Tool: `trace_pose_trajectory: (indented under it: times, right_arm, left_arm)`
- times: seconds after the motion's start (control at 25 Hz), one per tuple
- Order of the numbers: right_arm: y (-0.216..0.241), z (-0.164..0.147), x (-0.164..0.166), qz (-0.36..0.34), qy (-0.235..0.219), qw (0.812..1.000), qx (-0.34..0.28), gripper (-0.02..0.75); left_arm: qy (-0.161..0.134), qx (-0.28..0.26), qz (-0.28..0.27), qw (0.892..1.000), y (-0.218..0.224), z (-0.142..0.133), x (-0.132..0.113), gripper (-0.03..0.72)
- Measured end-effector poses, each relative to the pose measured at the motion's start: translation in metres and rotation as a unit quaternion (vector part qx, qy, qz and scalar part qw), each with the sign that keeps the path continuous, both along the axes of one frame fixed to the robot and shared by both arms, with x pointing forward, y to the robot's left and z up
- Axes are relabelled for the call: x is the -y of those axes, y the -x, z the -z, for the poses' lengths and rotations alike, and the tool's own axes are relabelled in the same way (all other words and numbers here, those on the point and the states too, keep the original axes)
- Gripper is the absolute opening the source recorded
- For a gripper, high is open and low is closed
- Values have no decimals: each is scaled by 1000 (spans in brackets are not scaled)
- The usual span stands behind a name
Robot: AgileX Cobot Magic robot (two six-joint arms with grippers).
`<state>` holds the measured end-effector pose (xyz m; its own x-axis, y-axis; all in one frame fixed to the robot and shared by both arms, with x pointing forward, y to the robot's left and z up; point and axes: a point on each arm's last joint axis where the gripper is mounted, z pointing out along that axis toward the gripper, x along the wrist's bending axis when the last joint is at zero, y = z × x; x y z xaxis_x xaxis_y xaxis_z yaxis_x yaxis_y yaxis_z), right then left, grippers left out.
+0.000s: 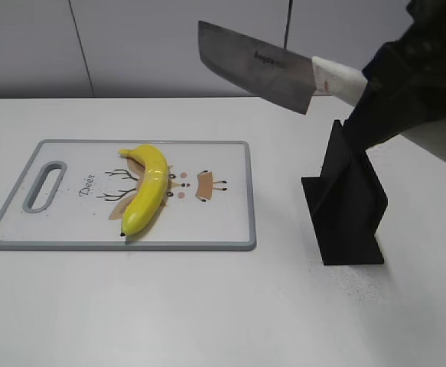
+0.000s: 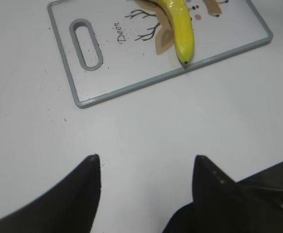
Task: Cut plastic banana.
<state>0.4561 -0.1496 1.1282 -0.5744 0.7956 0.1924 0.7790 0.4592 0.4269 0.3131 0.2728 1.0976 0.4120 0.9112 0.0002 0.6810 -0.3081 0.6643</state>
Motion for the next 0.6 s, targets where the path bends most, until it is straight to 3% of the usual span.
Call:
trace_pose_trajectory:
  times: [0.32, 0.6]
  right_arm:
    - [16, 1, 16, 77, -14, 997, 17, 183]
    - [28, 7, 36, 157, 6, 987, 34, 183]
  left_arm:
    - [45, 84, 6, 995, 52, 31, -6, 577]
    - [56, 152, 4, 987, 75, 39, -11, 569]
